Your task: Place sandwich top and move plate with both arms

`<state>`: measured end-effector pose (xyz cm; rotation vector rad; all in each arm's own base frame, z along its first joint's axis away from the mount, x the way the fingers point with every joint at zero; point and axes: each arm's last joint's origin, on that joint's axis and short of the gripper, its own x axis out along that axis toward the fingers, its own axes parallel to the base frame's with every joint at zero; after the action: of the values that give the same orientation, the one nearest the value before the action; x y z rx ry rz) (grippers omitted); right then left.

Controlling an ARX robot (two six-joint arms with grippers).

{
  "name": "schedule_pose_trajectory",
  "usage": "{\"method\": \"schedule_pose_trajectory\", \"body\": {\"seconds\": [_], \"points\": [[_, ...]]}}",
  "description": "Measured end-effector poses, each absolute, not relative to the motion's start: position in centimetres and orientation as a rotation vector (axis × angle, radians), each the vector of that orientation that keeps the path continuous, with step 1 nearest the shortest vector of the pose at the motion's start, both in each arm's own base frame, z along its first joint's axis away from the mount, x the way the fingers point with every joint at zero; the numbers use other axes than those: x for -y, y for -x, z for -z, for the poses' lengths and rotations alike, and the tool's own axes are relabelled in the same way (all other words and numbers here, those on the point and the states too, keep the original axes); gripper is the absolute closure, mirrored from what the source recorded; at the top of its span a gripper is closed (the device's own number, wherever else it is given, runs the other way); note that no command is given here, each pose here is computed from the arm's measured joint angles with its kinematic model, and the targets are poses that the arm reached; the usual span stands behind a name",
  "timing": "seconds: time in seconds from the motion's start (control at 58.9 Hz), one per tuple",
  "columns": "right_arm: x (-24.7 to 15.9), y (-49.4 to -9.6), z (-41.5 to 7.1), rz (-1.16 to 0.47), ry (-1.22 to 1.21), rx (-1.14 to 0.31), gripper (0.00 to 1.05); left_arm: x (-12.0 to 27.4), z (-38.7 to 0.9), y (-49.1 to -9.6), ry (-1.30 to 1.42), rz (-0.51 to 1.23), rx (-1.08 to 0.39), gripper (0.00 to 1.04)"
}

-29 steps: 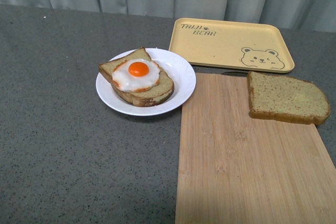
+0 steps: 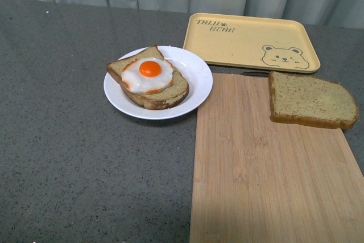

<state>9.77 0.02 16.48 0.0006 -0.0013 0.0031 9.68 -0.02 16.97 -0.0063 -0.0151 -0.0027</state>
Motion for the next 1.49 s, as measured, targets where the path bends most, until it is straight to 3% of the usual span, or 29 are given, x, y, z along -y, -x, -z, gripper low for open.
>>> {"method": "schedule_pose_trajectory", "body": {"seconds": [1.495], "points": [[-0.02,-9.77,-16.48,-0.003,-0.001,0.001,0.09,0.02,-16.97,-9.68,0.006,0.003,0.015,0.07]]}}
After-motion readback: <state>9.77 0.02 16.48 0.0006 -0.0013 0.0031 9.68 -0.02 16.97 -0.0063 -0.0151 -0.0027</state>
